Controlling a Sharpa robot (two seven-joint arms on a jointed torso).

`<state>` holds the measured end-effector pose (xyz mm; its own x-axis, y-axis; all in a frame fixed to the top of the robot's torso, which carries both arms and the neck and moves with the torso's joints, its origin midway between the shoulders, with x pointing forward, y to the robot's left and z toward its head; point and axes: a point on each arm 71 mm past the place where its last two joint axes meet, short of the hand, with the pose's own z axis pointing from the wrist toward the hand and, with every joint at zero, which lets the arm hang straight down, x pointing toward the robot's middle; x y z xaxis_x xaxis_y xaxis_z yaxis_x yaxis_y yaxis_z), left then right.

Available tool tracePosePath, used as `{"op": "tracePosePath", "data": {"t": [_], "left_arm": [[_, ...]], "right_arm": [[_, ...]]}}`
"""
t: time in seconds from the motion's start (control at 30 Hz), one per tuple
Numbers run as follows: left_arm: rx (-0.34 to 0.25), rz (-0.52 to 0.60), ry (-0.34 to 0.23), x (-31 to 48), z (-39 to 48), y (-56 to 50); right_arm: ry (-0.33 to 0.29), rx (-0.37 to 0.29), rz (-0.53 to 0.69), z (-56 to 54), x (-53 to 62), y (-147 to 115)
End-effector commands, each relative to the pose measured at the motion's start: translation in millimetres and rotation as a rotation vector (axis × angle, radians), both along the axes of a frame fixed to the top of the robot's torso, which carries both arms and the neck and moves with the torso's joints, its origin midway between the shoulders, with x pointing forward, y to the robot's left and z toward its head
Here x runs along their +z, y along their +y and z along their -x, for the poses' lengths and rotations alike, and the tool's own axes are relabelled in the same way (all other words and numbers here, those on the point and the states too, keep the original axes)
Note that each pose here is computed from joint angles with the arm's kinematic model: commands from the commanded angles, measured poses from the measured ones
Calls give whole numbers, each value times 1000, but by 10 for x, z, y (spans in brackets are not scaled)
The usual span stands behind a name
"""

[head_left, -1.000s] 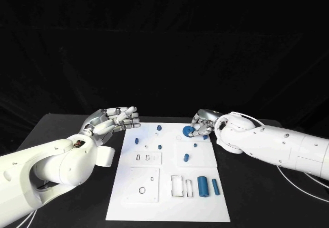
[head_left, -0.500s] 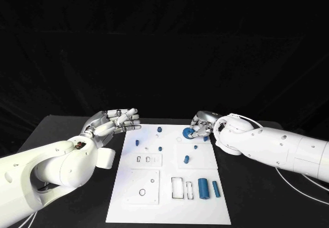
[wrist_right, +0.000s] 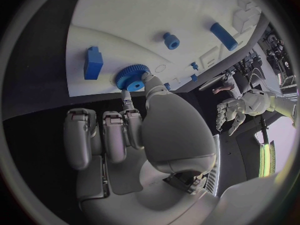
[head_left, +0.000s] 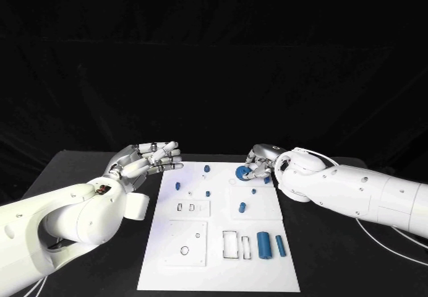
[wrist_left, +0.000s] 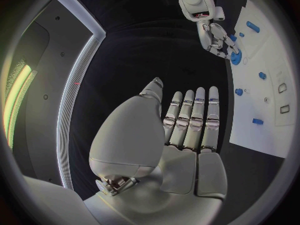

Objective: Assemble the parts on the task board

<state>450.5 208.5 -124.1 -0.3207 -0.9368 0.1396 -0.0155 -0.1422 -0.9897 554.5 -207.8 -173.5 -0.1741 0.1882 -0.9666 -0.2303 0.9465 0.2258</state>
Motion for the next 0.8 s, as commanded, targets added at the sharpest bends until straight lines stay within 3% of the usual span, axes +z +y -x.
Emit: {"op": "tracePosePath", "data": {"t": [0.03, 0.27, 0.53, 0.8], "left_arm": [[-22, 10, -2, 13, 5, -27], [-22, 9, 0, 10, 4, -27], [-15, 5, 3, 4, -5, -18], [-10, 3, 5, 1, -11, -7]], "right_arm": [[-7, 12, 76, 15, -44, 18], [-102, 18, 69, 47, 7, 53], [-205, 51, 2, 162, 111, 197], [-256, 110, -30, 261, 198, 460]]}}
